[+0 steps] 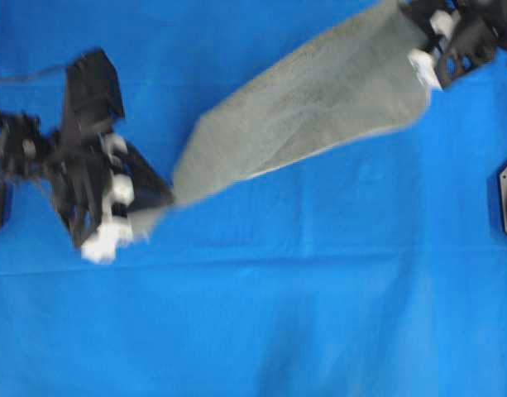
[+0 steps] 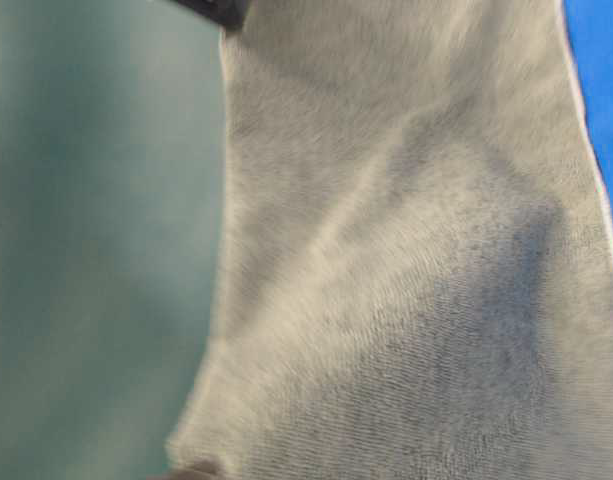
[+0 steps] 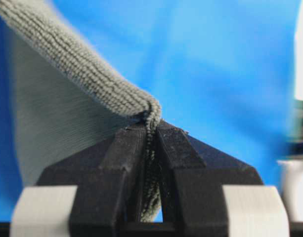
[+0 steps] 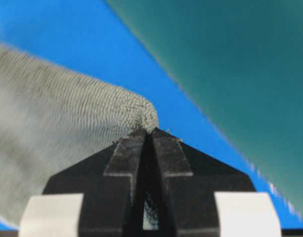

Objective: Fold a large towel.
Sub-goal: 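Rotate the towel vertical, left gripper swinging its corner down-right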

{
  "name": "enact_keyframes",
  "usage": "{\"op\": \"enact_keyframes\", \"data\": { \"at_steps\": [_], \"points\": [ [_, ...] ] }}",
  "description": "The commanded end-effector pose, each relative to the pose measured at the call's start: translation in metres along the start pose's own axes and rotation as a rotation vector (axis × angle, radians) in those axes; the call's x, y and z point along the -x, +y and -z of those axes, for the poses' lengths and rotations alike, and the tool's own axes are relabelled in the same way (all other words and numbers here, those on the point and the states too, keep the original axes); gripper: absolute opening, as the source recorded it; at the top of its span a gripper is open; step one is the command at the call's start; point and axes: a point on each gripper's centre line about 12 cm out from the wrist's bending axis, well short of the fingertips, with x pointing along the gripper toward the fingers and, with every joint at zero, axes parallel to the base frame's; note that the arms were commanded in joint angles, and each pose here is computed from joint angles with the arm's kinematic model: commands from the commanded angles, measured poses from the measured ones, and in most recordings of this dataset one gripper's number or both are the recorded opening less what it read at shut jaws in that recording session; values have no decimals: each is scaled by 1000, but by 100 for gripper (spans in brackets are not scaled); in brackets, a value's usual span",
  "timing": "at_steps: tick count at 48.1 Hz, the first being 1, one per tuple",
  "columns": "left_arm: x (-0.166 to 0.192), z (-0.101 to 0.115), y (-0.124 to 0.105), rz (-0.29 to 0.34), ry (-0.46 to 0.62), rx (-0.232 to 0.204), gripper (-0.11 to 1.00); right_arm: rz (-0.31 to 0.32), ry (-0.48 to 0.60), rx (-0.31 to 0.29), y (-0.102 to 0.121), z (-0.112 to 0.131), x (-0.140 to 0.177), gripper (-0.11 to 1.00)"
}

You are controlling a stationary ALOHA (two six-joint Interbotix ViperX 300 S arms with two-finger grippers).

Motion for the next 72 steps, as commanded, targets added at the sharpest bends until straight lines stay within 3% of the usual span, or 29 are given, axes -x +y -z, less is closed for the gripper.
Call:
{"op": "enact_keyframes", "data": {
  "at_steps": [1, 16, 24, 35, 45, 53, 62, 66, 72],
  "points": [
    [-8, -10, -35, 99, -45, -15, 4, -10, -50, 7, 1, -25, -14, 2],
    [-73, -54, -117, 218, -84, -58, 4, 11, -96, 68, 5, -67, -50, 2],
    [-106, -75, -141, 242, -113, -67, 4, 12, -97, 69, 6, -70, -54, 2],
    [-160, -94, -165, 269, -152, -63, 4, 66, -79, 84, -12, -48, -20, 2],
    [-198, -102, -181, 296, -182, -63, 4, 120, -82, 61, -29, -31, 20, 2],
    [-215, -92, -187, 301, -166, -70, 4, 153, -42, 69, -32, -27, 18, 2],
    [-210, -52, -185, 278, -62, -61, 4, 135, 60, 147, -18, -26, -33, 2],
    [-204, -25, -173, 250, 6, -15, 4, 112, 89, 174, -8, -28, -61, 2],
    [-189, 15, -149, 206, 90, 98, 4, 63, 93, 199, 8, -34, -100, 2]
  ]
}}
